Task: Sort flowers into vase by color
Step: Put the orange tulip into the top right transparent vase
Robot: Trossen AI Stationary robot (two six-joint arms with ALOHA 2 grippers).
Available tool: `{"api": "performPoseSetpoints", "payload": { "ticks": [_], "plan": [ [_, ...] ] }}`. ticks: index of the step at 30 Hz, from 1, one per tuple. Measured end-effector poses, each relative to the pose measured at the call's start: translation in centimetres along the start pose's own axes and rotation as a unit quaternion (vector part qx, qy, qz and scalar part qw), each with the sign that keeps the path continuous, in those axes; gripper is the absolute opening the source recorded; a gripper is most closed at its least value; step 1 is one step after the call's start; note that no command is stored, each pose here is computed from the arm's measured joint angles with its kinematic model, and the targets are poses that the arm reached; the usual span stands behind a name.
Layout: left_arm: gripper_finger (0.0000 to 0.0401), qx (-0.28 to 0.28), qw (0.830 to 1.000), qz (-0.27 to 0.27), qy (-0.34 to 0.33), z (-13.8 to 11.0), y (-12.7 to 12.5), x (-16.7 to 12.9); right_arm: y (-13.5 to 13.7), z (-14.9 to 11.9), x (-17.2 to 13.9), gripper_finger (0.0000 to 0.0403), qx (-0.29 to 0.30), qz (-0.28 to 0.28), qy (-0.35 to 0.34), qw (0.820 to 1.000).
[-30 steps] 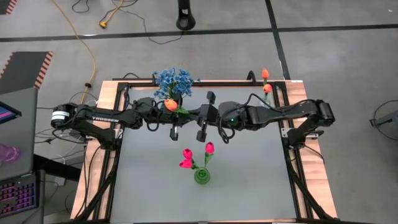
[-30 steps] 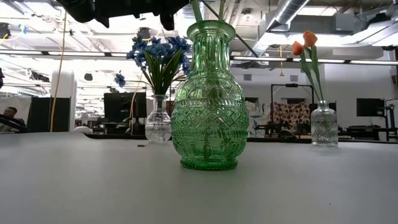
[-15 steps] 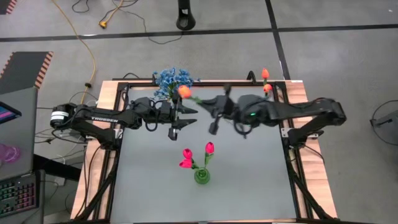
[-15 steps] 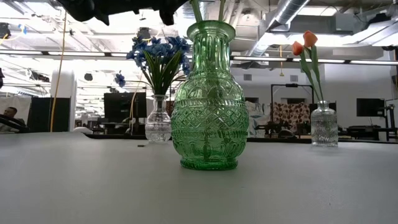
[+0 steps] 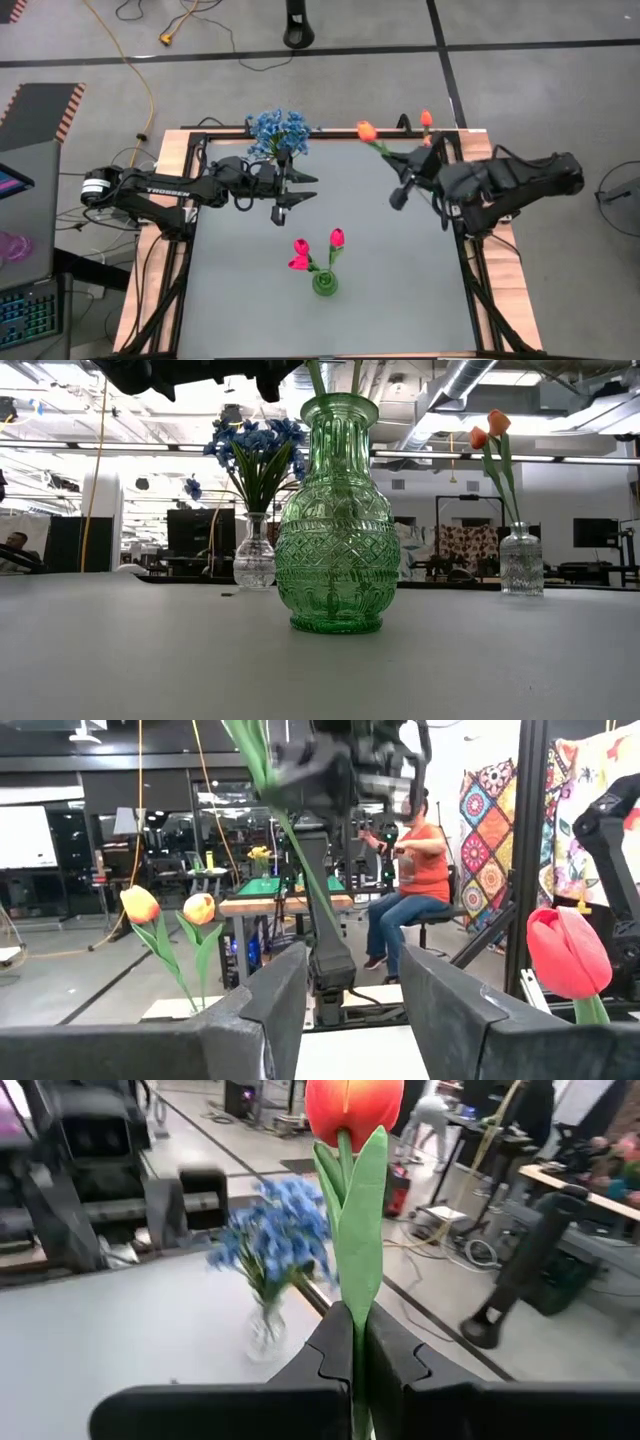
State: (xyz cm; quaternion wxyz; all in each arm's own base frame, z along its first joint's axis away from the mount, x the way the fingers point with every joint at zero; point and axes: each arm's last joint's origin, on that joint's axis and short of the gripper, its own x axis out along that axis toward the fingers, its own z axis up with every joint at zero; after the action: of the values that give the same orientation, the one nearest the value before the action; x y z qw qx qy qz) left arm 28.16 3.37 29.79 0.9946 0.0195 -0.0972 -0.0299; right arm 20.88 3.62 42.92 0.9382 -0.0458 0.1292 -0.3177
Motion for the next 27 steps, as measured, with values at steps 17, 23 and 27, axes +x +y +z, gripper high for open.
{"api": "performPoseSetpoints", "payload": {
  "ticks": [17,23,27],
  "plan": [
    [0.0144,0.004,1.000,0.000,0.003,0.0,0.0,0.0,-1.8,-10.7,-3.1,0.0035,0.055,-0.076,-0.079,0.992],
    [0.0143,0.004,1.000,0.000,0.003,-0.1,0.0,0.0,-3.4,-10.4,-4.0,0.0035,0.072,-0.070,-0.124,0.987],
    [0.0143,0.005,1.000,0.000,0.003,-0.1,0.0,0.0,-3.7,-9.7,-4.1,0.0035,0.084,0.012,-0.199,0.976]
  ]
}}
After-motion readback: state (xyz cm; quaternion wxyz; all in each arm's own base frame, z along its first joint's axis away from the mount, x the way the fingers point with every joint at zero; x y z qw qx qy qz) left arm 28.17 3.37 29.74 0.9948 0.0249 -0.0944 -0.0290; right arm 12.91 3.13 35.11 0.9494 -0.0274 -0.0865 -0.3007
